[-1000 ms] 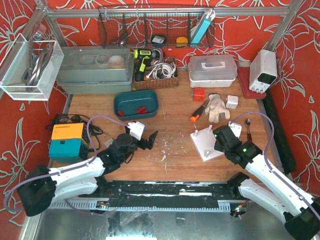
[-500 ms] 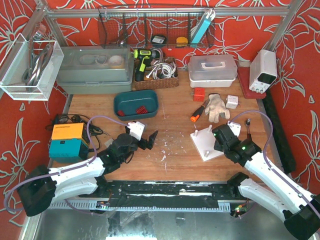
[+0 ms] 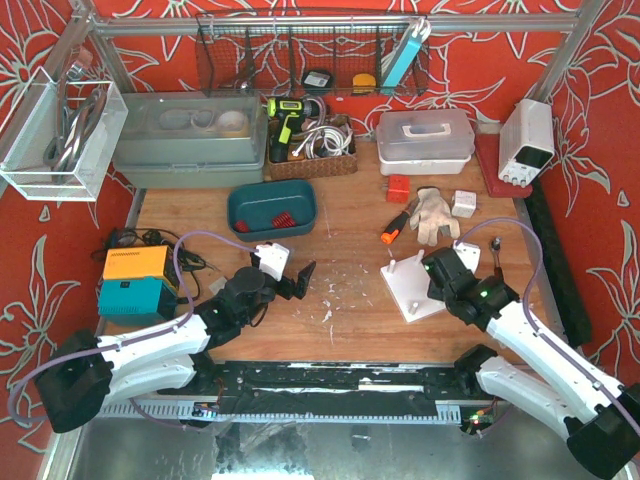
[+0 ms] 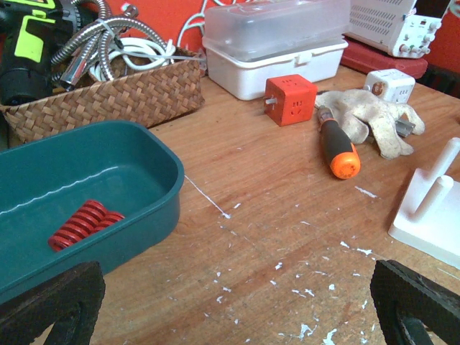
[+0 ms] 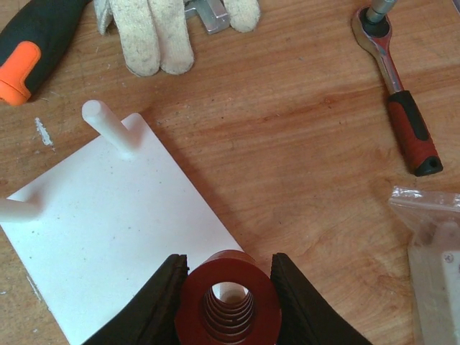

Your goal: Install the large spring

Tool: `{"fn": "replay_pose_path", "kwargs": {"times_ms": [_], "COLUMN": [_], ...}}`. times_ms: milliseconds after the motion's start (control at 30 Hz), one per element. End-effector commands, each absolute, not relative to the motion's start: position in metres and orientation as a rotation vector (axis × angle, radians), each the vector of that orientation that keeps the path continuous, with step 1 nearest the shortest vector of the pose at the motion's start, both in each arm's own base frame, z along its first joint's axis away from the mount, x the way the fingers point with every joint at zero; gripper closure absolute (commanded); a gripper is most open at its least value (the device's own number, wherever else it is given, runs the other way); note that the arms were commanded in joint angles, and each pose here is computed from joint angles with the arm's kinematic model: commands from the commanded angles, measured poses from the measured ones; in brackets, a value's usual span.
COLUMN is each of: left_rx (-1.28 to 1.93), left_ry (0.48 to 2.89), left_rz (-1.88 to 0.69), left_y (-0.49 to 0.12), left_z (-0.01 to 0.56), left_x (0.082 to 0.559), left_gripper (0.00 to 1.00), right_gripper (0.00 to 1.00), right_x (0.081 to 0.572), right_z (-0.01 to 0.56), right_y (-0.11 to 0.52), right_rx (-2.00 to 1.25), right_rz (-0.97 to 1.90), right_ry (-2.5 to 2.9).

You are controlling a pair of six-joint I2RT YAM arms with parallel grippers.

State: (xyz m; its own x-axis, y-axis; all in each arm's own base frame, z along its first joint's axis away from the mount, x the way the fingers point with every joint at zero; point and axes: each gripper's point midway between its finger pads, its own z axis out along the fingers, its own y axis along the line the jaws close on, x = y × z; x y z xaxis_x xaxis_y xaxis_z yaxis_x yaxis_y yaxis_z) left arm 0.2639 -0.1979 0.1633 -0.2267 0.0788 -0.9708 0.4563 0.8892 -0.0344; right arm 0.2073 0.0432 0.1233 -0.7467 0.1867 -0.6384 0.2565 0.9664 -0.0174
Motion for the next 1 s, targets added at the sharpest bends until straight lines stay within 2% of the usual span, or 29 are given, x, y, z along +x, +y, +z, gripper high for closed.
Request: {"fn": "replay_pose_path", "kwargs": {"times_ms": [0,167,433,967], "left_rx": [0.402,0.402,0.402,0.397], "left_ry": [1.755,1.755,1.752,1.746], "left_rz": [-0.372,-0.374,-0.382,-0.383], "left_y": [-0.198,-0.198,-0.199,-0.198], "left_z": [0.168,0.168,0.170,0.171], "left_x": [0.263,0.263,0.263,0.262], "left_gripper": [0.00,0.00,0.00,0.00], "right_gripper": [1.00,1.00,1.00,1.00], "right_x": [0.209,0.202,0.200,0.202], "right_z": [0.123,0.123,0.147,0.113], "right_y": [0.044,0.051,0.035,0.038], "right_rx": [0.317,0.343,0.333,0.355], "right_rz": [-0.130,-0.042,-0.114,-0.133], "right_ry": [2.435,2.464,2.404,2.467]}}
